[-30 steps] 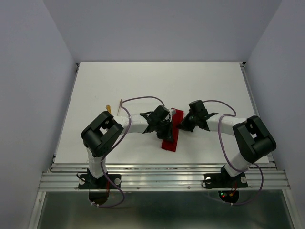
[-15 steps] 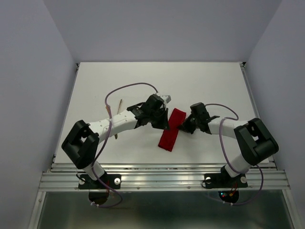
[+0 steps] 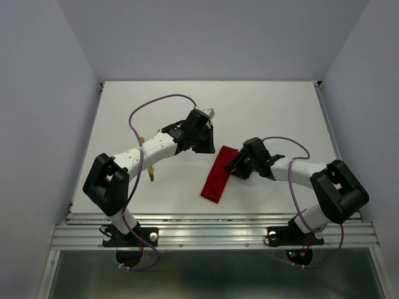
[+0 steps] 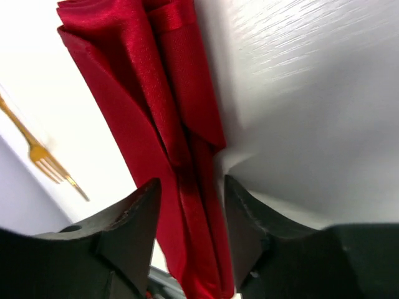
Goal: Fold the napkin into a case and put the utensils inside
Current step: Smooth out the smaller rectangle-folded napkin at the center of the board, then pick up the top corner of the smaller rectangle folded napkin from the center of the board, then stuff the top corner of the smaller-rectangle-folded napkin into the folded napkin.
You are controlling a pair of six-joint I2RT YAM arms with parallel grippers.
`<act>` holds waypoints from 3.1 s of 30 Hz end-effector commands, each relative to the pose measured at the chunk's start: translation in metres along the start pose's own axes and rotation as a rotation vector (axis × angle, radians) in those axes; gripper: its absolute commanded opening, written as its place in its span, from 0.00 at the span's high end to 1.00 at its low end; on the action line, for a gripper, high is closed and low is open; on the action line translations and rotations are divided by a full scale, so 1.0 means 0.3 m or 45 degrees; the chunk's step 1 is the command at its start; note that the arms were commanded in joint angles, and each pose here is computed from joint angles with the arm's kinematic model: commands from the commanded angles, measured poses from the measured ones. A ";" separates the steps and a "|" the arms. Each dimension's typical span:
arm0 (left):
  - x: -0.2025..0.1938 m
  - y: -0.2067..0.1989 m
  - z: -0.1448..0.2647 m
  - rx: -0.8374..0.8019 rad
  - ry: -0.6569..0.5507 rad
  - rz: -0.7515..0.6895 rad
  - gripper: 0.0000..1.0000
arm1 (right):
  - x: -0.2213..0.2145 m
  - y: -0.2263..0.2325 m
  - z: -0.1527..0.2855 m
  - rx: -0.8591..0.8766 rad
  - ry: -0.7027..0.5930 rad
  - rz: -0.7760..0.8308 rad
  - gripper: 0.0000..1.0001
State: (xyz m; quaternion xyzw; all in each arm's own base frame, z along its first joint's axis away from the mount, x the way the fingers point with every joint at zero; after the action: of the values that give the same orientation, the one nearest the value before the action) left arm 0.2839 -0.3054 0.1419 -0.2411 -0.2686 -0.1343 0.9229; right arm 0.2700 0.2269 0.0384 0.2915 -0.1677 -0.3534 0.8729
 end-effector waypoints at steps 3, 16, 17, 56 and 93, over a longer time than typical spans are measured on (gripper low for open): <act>0.027 0.009 -0.003 0.074 0.011 0.003 0.66 | 0.117 0.024 0.146 -0.022 -0.255 0.212 0.37; 0.059 -0.118 -0.155 0.180 0.035 -0.098 0.59 | 0.362 0.002 0.253 -0.081 -0.408 0.276 0.53; 0.051 -0.122 -0.167 0.212 0.045 -0.112 0.54 | 0.381 0.000 0.255 -0.085 -0.414 0.265 0.53; 0.005 -0.171 -0.432 0.407 0.085 -0.254 0.58 | 0.447 -0.080 0.292 -0.135 -0.408 0.199 0.51; 0.021 -0.265 -0.228 -0.075 -0.026 -0.059 1.00 | 0.231 0.015 0.187 -0.174 -0.150 0.858 0.59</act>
State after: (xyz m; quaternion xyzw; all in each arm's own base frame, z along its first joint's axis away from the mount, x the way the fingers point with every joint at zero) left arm 0.2906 -0.4006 0.1028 -0.2195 -0.2676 -0.1659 0.9234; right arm 0.2804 0.1516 0.0772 0.1536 -0.2474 -0.0987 0.9516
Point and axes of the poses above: each gripper's point midway between its finger pads, its own z axis back along the fingers, its own y axis along the line the jaws close on, x = y × z, the point moved 1 cm from there along z, back along the fingers, and after that the axes turned 5 degrees about -z, right-handed, at the moved point
